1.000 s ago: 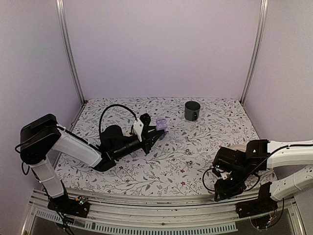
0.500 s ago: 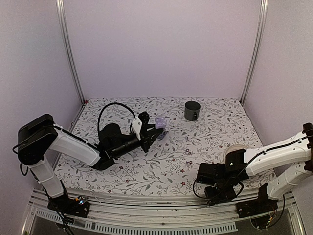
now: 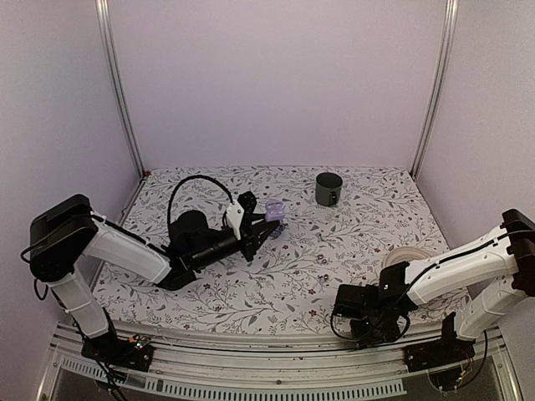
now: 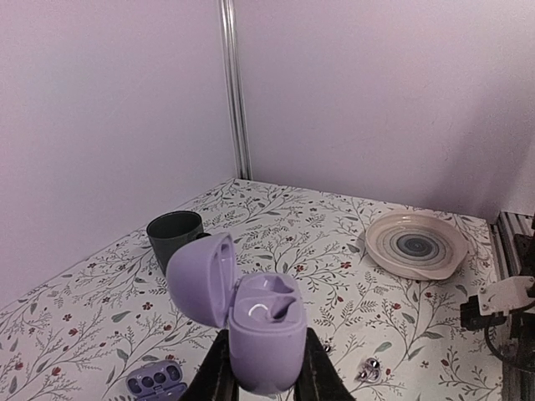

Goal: Insert the wireless bluetooth earbuds into the charging case
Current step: Pick up the left earbud from the corner of the board.

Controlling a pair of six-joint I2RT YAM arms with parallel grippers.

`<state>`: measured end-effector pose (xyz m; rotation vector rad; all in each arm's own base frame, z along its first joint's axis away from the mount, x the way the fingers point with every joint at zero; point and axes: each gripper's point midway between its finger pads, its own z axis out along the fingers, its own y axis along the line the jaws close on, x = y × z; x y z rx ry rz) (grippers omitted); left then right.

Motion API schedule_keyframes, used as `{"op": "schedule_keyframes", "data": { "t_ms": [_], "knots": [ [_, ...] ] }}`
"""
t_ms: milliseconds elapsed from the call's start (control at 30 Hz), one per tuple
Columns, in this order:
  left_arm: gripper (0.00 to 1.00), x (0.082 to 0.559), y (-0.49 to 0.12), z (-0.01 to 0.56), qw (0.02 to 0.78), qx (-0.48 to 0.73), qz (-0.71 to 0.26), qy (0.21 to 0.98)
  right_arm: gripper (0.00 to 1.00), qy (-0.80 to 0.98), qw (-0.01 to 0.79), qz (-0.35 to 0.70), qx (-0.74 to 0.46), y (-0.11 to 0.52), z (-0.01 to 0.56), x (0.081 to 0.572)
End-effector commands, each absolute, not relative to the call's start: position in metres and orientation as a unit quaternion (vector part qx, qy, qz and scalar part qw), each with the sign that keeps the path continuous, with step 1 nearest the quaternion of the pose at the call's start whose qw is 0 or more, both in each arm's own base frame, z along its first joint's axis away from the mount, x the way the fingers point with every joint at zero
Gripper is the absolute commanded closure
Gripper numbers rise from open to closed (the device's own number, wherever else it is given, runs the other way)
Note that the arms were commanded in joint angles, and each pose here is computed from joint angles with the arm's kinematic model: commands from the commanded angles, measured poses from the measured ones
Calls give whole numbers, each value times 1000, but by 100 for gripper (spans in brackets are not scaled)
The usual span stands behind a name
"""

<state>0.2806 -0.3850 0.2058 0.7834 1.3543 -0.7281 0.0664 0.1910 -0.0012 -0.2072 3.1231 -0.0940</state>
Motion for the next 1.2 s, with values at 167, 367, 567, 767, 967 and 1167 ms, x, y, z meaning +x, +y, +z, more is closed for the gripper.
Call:
{"op": "schedule_keyframes", "data": {
  "t_ms": [167,367,567,767,967,1167],
  "knots": [
    [100,285,-387,227,659,338,-328,587,58,996,15,-32,-80,185,-20,69],
    [100,286,-388,228,657,341,-326,588,65,995,17,-40,-89,182,-26,70],
    [100,286,-389,229,656,342,-327,588,72,994,26,-47,-93,178,-25,73],
    [100,288,-391,229,655,342,-328,589,80,992,47,-59,-100,183,-15,83],
    [100,287,-391,229,655,344,-327,588,80,990,67,-68,-103,184,-1,92],
    [100,287,-392,229,655,344,-327,588,84,989,88,-60,-104,189,23,99]
  ]
}}
